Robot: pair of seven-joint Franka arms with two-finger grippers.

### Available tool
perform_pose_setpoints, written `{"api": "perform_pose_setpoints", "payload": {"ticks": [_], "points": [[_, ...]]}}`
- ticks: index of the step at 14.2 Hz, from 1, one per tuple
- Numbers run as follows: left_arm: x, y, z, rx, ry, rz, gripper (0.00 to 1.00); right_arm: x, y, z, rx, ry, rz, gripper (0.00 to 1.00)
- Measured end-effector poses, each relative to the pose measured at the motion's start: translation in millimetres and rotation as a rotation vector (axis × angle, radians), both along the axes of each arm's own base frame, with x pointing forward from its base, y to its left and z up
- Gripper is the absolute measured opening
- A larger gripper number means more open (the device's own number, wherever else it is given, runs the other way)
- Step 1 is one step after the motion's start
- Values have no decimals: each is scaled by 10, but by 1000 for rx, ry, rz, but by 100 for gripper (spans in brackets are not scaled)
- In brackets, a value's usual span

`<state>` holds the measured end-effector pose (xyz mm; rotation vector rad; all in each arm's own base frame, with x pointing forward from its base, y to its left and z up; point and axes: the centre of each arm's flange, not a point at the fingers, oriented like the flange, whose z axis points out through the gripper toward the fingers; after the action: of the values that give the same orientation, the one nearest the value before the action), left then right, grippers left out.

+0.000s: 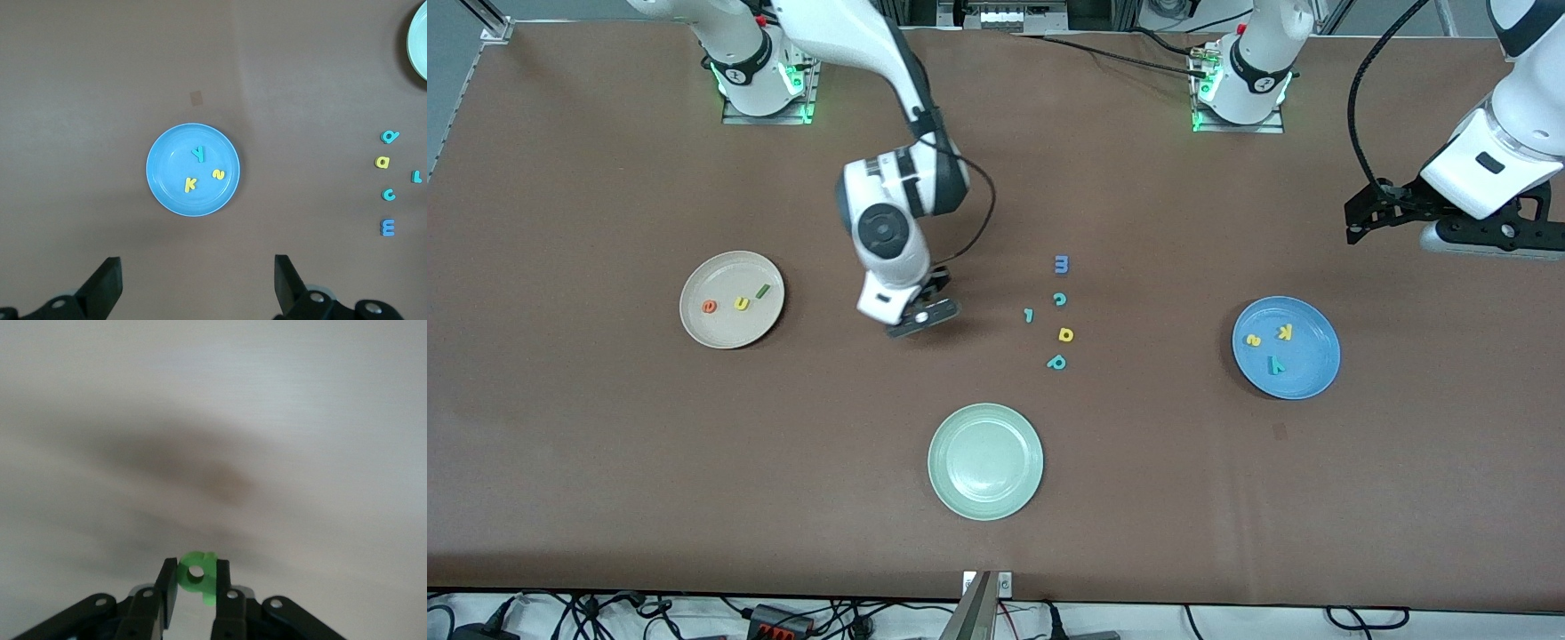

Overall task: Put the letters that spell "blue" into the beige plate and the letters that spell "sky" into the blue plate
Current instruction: 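Carry the q to the beige plate and open the right gripper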

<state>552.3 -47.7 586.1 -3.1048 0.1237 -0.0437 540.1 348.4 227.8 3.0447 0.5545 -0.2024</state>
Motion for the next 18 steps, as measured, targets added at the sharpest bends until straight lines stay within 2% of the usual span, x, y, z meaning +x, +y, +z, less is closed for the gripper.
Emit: {"api": "perform_pose_setpoints", "payload": {"ticks": [3, 5, 9, 12, 16, 17, 18], "points": [[1, 0, 5, 0, -1, 0, 100, 330, -826, 328, -39, 49, -11, 27], [1, -1, 6, 0, -1, 0, 100, 419, -1355, 360, -47, 83, 4, 27], [1, -1, 7, 0, -1, 0, 100, 261, -2070, 55, -61, 173, -22, 27], [1, 0, 7, 0, -1, 0, 100, 159, -2395, -45, -69, 206, -51, 27], [1, 0, 8, 0, -2, 0, 100, 20, -2885, -207, -39, 254, -41, 27], [1, 0, 8, 0, -2, 0, 100, -28, -3007, -259, -21, 264, -42, 30], [1, -1, 8, 0, -2, 0, 100, -62, -3095, -293, -10, 270, -51, 39]]}}
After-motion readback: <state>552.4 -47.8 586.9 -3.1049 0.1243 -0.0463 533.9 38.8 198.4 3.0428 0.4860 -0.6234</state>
